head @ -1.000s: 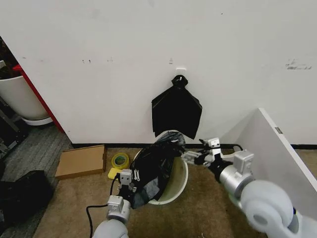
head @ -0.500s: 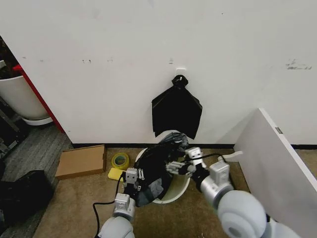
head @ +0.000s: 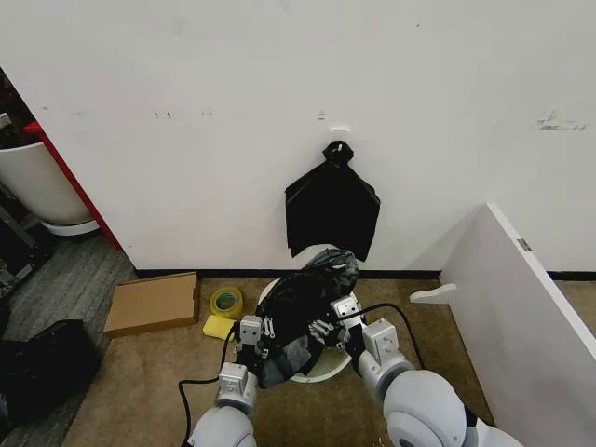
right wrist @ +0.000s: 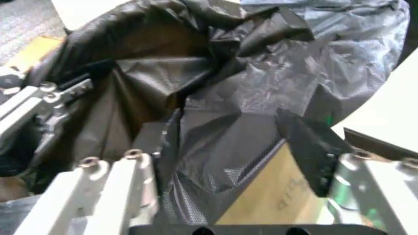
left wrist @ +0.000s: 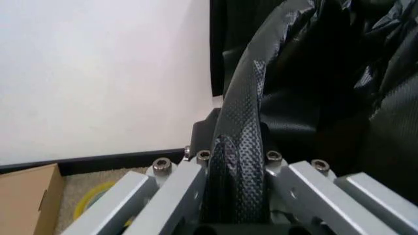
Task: Place the garbage bag over the trash bin.
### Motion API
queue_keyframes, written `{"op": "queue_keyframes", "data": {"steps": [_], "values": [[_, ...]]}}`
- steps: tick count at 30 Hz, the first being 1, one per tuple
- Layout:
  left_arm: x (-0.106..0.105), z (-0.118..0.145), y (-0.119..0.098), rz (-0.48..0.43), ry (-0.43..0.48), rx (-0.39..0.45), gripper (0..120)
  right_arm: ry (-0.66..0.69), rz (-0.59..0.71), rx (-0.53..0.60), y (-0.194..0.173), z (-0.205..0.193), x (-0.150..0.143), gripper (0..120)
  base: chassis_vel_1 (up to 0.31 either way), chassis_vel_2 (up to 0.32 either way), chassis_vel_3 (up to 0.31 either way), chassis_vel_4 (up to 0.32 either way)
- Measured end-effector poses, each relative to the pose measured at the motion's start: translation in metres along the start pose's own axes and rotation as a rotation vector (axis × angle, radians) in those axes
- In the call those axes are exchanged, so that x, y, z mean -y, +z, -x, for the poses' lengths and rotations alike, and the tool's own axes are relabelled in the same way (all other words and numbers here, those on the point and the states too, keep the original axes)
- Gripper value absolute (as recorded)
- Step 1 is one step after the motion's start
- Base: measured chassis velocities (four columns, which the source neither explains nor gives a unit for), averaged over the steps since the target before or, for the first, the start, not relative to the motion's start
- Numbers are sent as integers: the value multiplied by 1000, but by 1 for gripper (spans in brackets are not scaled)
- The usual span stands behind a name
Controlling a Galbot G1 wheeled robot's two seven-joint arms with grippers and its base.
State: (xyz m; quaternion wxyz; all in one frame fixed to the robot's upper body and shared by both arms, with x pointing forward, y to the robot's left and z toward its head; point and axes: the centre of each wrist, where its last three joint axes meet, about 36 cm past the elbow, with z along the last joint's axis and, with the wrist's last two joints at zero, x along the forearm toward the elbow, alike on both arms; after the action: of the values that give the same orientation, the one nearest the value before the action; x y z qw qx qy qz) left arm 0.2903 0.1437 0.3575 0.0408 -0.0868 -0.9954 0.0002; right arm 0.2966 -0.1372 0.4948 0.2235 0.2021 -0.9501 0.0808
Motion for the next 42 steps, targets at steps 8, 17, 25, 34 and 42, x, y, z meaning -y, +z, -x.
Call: {"op": "queue_keyframes", "data": {"steps": [8,17,25,34,42], "values": [[-3,1,-3,-6,-9,13,3,24,7,-11,1,0,3,22,0,0,0,0],[-7,0,-3,-12,-25,22,3,51,16,7,-1,-2,10,0,0,0,0,0],[-13,-3,-6,-52,-48,21,3,109,49,26,-1,-3,28,0,0,0,0,0],[-13,-5,-6,-35,-68,32,3,-16,138,60,-17,-25,9,12,0,0,0,0],[-6,-1,-3,-4,-55,43,3,-52,146,34,-25,-12,-10,40,0,0,0,0]]}}
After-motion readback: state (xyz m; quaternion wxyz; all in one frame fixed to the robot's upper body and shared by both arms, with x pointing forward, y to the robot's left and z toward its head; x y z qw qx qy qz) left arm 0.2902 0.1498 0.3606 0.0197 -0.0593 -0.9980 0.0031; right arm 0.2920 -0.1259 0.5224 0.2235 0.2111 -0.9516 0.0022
